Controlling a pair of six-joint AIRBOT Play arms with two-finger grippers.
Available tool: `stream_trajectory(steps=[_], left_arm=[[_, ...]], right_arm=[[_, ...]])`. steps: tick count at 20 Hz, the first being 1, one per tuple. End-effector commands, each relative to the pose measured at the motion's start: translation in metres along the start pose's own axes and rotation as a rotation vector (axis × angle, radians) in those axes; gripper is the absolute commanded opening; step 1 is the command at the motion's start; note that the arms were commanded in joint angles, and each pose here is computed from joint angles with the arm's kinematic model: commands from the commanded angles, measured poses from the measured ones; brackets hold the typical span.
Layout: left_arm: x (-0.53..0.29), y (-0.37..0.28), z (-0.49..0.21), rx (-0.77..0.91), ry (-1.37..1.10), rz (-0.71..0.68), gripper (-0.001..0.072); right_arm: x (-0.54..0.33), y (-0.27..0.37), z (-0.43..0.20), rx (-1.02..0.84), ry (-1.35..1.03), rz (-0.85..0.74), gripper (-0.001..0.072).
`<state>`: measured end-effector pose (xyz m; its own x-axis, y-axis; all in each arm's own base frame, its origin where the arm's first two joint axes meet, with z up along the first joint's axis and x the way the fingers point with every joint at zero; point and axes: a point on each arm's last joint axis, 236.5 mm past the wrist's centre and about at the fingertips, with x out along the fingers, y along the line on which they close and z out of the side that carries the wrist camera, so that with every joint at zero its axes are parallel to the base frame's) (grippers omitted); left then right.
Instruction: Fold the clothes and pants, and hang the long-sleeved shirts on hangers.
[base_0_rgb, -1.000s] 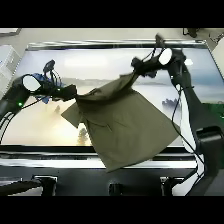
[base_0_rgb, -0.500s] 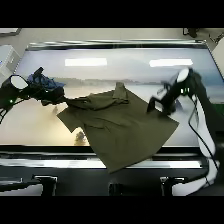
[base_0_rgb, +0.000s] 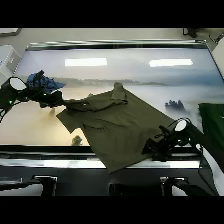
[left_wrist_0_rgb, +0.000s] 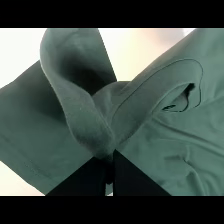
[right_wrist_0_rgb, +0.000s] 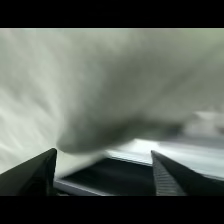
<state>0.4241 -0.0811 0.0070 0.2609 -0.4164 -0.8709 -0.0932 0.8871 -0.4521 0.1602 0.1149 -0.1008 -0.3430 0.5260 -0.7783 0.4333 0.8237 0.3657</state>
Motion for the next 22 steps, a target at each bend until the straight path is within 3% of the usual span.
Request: stream_trajectory(steps=[1,2,3,4,10,15,16,17,18,19,20,21,22], left_arm=[[0.001,0.001,-0.001,0.005,0.006,0.001,0.0024],[0.0,0.002,-0.001,0.004,0.005,0.002,0.0023],[0.0,0.003,-0.001,0.002,0.004,0.002,0.0023],[-0.001,0.004,0.0,-0.001,0.003,0.003,0.0024],[0.013,0.014,-0.006,-0.024,0.037,0.016,0.0023],[0.075,-0.005,-0.042,-0.07,0.201,-0.039,0.0023],[0.084,-0.01,-0.045,-0.073,0.212,-0.049,0.0023],[0.089,-0.014,-0.043,-0.082,0.21,-0.063,0.0023],[0.088,-0.015,-0.038,-0.086,0.199,-0.072,0.0033],[0.079,-0.014,-0.026,-0.087,0.175,-0.077,0.0183],[0.066,-0.01,-0.014,-0.08,0.157,-0.085,0.0507],[0.048,-0.004,-0.002,-0.05,0.143,-0.094,0.072],[0.03,0.007,0.01,-0.03,0.128,-0.091,0.072]], right_arm=[[0.005,0.031,0.038,0.076,-0.19,0.179,0.0521],[0.001,0.036,0.049,0.094,-0.237,0.209,0.0404],[-0.005,0.041,0.062,0.104,-0.292,0.231,0.0179],[-0.017,0.044,0.077,0.102,-0.35,0.24,0.0035],[-0.217,0.05,0.19,0.153,-0.924,0.392,0.0036],[-0.173,0.046,0.203,0.148,-0.792,0.34,0.0037],[-0.162,0.045,0.203,0.152,-0.753,0.333,0.0059],[-0.157,0.046,0.2,0.154,-0.727,0.335,0.0197],[-0.158,0.046,0.194,0.135,-0.699,0.333,0.043],[-0.163,0.047,0.185,0.075,-0.667,0.324,0.0557],[-0.168,0.043,0.17,0.007,-0.611,0.302,0.0576],[-0.171,0.035,0.155,-0.023,-0.547,0.283,0.061],[-0.169,0.023,0.136,-0.033,-0.461,0.261,0.0636]])
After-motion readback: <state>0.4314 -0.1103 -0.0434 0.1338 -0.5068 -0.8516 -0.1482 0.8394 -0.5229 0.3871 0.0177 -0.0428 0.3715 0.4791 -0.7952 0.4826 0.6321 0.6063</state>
